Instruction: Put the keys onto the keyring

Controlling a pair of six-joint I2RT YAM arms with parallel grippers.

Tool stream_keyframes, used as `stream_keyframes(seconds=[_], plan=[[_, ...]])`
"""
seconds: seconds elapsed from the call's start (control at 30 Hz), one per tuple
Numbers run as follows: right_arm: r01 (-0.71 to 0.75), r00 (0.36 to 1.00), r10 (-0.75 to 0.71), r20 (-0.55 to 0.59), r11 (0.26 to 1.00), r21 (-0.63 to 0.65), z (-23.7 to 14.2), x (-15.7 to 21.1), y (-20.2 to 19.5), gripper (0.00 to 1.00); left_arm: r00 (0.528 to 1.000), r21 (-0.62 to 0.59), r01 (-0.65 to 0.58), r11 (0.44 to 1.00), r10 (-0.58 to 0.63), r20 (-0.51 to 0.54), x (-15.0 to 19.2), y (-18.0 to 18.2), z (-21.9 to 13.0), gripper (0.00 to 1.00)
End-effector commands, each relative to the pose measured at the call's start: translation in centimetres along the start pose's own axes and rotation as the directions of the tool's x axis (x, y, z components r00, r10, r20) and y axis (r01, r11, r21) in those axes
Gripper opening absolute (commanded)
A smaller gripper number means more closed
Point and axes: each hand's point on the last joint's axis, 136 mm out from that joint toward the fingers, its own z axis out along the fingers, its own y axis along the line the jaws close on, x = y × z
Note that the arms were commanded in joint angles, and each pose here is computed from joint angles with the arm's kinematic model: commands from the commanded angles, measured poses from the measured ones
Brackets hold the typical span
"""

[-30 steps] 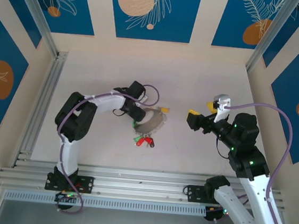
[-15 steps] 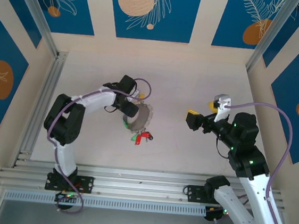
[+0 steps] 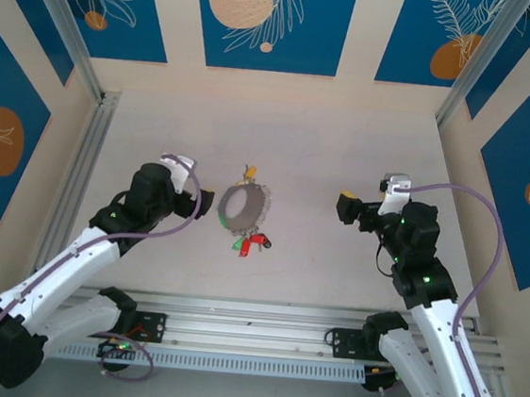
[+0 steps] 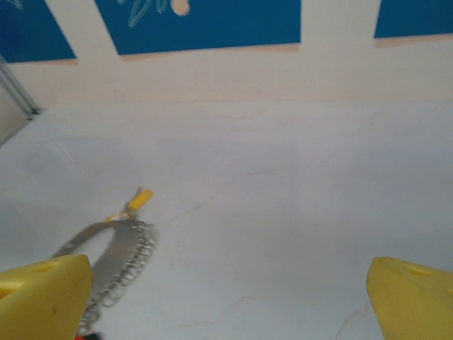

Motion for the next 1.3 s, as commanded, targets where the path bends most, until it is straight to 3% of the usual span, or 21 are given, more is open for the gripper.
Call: stream_keyframes(seconds=[0.0, 0.2, 0.33, 0.43, 0.6, 0.67, 0.8, 0.9, 1.27], plan=[[0.050, 0.995, -0.050, 0.089, 0.999, 0.003, 1.4, -0.4, -0.7, 0.99, 0.996, -0.158, 0.085, 0.984, -0.087, -0.003, 1.9, 3.6, 1.7, 1.00], [0.115, 0.992, -0.113, 0.056, 0.993, -0.031, 5.3, 4.0, -2.0, 0.99, 0.986, -0.388, 0.160, 0.908, -0.132, 0.097, 5.0, 8.9, 2.3, 1.00], [0.089, 0.991, -0.089, 0.097, 0.996, -0.001, 6.8, 5.4, -4.3, 0.99, 0.987, -0.445, 0.145, 0.884, -0.095, 0.133, 4.0, 10.6, 2.8, 1.00], [0.060, 0.995, -0.060, 0.081, 0.998, 0.006, 8.6, 6.5, -5.8, 0.99, 0.994, -0.503, 0.091, 0.859, -0.045, 0.103, 3.7, 12.0, 4.1, 1.00], [0.039, 0.998, -0.039, 0.043, 0.999, 0.004, 11.6, 7.9, -7.0, 0.99, 0.991, -0.591, 0.113, 0.799, -0.044, 0.129, 6.1, 15.3, 5.7, 1.00], [0.033, 0.999, -0.033, 0.021, 0.999, 0.005, 12.5, 8.9, -7.3, 0.99, 0.981, -0.562, 0.138, 0.816, -0.033, 0.193, 5.7, 15.5, 6.3, 1.00], [0.011, 1.000, -0.012, 0.010, 0.999, 0.049, 13.8, 11.2, -8.7, 0.99, 0.977, -0.402, 0.089, 0.911, -0.002, 0.213, 6.7, 13.7, 9.4, 1.00], [-0.021, 0.998, 0.027, -0.063, 0.995, 0.094, 15.2, 11.3, -9.8, 0.99, 0.978, -0.387, 0.132, 0.913, -0.055, 0.203, 7.3, 14.4, 9.5, 1.00], [-0.007, 0.998, 0.013, -0.053, 0.994, 0.106, 15.1, 11.3, -9.7, 0.99, 0.975, -0.360, 0.111, 0.926, -0.032, 0.221, 7.0, 13.9, 9.6, 1.00]])
